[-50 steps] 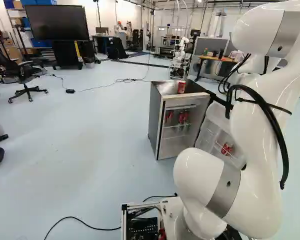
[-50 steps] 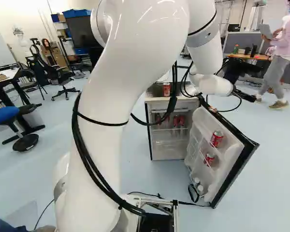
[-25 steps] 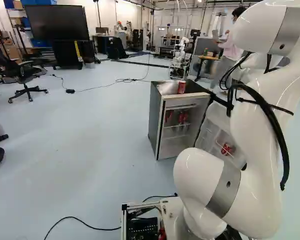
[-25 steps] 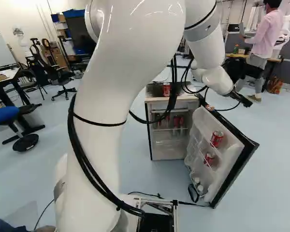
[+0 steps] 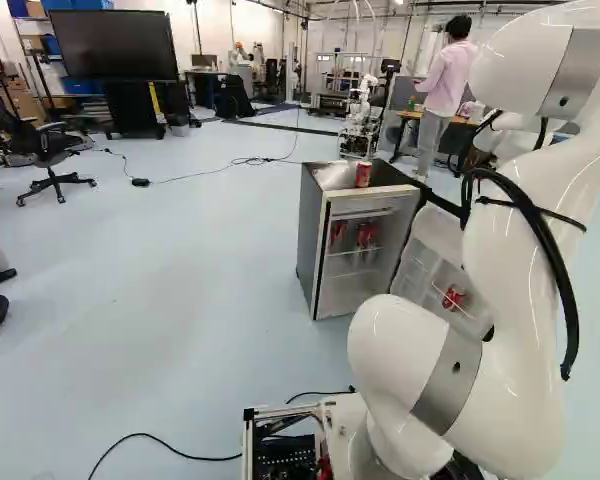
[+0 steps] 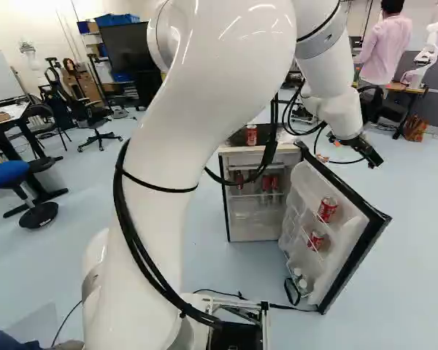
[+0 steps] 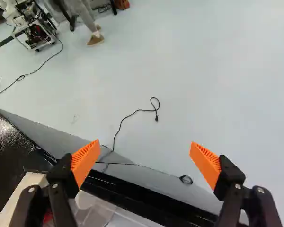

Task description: Grab a drink from the fridge

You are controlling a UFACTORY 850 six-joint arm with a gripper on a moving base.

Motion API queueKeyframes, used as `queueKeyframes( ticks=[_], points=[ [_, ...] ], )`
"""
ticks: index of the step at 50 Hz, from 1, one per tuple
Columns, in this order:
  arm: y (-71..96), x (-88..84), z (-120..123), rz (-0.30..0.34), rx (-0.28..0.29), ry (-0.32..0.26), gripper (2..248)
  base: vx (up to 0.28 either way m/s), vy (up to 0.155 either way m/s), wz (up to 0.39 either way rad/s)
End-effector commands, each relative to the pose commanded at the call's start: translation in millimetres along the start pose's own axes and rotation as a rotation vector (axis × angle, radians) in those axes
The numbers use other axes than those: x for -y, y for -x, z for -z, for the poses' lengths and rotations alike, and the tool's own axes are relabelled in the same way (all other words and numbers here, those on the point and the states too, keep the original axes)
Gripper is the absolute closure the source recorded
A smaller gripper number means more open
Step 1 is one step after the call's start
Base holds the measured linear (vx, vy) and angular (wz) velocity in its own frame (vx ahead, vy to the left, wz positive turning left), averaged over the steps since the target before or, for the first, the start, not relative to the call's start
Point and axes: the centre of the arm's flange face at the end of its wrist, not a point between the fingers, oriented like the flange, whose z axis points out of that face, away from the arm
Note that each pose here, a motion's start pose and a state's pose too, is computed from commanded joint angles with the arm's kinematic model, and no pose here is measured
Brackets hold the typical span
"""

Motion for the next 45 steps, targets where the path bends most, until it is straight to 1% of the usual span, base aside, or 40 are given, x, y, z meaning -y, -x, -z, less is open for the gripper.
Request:
queueKeyframes(
  ticks=[11,17,38,45],
  points=[
    [-10.9,-2.5,-2.9,-0.016,0.079,-0.003,3,0.000,0.000,0.000],
    [-14.0,-4.6,-8.6,-0.025,0.129,-0.003,3,0.000,0.000,0.000],
    [-7.3,-17.7,-52.7,-0.043,0.340,0.003,3,0.000,0.000,0.000],
    [-6.5,-24.0,-61.4,-0.050,0.405,0.005,3,0.000,0.000,0.000]
  ],
)
